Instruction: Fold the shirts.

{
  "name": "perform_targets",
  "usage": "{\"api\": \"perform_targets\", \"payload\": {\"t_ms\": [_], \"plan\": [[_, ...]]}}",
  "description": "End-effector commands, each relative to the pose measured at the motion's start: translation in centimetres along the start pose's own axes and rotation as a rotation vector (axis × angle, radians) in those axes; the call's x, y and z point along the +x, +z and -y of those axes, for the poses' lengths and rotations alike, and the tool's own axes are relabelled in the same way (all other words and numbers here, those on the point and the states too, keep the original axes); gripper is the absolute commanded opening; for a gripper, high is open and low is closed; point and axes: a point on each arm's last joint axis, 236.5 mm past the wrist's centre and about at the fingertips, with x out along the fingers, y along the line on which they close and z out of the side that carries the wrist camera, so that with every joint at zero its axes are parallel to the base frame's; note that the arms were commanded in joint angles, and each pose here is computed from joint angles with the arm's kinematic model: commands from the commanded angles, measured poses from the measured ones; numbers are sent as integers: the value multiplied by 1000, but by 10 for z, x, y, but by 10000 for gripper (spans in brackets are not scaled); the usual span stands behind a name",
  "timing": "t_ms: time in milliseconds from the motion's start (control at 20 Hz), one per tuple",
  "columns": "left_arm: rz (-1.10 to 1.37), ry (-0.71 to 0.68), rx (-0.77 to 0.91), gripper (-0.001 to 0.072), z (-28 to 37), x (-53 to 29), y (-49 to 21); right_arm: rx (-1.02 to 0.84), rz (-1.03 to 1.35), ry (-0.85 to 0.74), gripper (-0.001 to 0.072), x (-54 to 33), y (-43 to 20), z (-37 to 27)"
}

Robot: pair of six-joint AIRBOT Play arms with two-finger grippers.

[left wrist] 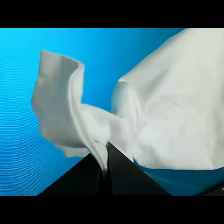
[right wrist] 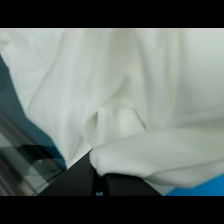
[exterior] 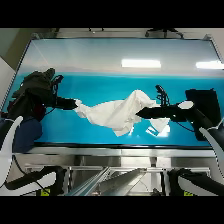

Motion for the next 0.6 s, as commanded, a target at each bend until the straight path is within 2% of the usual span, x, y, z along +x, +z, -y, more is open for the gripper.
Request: {"api": "perform_targets", "payload": {"t_ms": [0,100,200,300,400,550], "plan": [[132,1,96,13,33,-60,23,-177,29,114,22,-44,10,-76],[387,40,245,13,82,-158,57,-396,217,121,21,-112,42,-154],[768,113,400,13,144,-292,79,-641,475,95,21,-204,63,-243],[1107,183,538,12,207,-420,61,-816,669,61,21,-280,56,-314],[1296,265,628,12,250,-508,18,-945,804,5,21,-333,40,-364],[1356,361,651,12,264,-558,-7,-1031,894,-84,21,-370,33,-393]]}}
